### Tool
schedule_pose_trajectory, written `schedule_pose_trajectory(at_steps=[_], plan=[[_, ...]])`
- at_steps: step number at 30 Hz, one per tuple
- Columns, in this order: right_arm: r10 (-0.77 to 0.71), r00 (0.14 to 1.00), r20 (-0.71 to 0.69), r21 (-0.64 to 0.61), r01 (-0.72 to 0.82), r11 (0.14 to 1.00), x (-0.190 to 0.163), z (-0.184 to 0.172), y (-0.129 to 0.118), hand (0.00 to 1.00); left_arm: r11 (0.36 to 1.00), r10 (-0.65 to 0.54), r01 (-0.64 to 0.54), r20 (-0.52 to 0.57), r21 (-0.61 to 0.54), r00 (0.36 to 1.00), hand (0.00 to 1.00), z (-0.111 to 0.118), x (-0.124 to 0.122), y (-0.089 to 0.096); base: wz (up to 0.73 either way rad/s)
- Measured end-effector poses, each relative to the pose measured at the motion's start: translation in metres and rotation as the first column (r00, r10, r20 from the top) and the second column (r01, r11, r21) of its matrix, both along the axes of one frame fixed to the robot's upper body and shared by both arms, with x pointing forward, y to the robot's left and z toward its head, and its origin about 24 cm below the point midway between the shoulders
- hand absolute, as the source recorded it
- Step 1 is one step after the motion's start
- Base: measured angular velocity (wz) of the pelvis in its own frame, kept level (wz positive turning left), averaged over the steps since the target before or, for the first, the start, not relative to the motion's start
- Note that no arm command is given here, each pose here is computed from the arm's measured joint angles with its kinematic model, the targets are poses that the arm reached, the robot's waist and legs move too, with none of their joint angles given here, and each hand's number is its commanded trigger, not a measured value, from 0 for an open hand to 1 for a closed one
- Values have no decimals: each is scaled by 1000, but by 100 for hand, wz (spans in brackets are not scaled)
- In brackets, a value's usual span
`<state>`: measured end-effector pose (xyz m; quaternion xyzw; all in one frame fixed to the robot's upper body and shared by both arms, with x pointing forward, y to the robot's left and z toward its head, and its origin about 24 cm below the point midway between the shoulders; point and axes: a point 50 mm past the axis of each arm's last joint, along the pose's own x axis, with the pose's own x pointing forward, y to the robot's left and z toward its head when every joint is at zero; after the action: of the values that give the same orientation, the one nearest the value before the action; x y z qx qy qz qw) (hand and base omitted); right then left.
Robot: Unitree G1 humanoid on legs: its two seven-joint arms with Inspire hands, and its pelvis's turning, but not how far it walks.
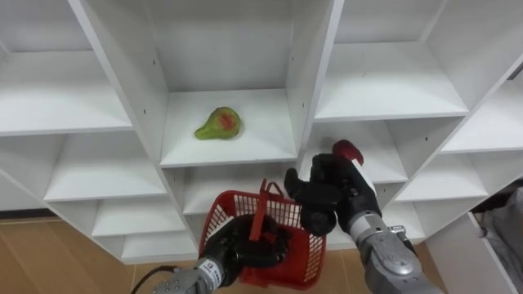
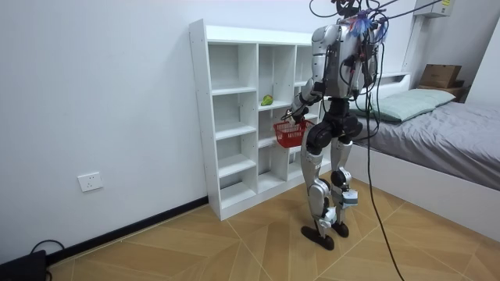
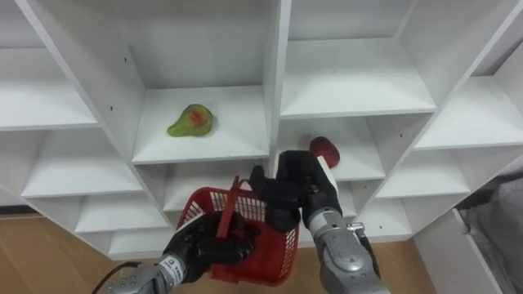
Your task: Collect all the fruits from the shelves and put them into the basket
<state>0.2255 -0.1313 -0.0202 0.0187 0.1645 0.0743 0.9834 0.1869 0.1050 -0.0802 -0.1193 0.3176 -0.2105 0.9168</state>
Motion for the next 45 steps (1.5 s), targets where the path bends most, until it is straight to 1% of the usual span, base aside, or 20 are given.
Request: schedule_pose_trajectory(at_steps=[6, 15, 21, 31, 42, 45], plan=[[-4, 1000, -25, -9, 4, 1000, -1, -7, -1, 100, 1000, -1, 1, 4, 3, 1000, 100, 0, 0, 1, 0], [-2, 1000, -16, -10, 1, 1000, 2, -5, -1, 100, 1000, -1, 1, 4, 3, 1000, 100, 0, 0, 1, 0], [-6, 999, -39, -20, 5, 1000, 1, -11, -2, 100, 1000, -1, 1, 4, 3, 1000, 100, 0, 0, 1, 0], [39, 998, -44, -16, -40, 999, -1, -12, 8, 100, 1000, -20, 20, 3, 0, 1000, 100, 0, -1, -3, 0], [51, 998, -46, -6, -52, 999, -2, -12, 13, 100, 1000, -21, 21, 3, -1, 1000, 100, 0, -1, -3, 1], [67, 997, -43, -24, -68, 997, -3, -13, 16, 100, 1000, -23, 23, 4, -5, 1000, 100, 0, -1, -4, 4]])
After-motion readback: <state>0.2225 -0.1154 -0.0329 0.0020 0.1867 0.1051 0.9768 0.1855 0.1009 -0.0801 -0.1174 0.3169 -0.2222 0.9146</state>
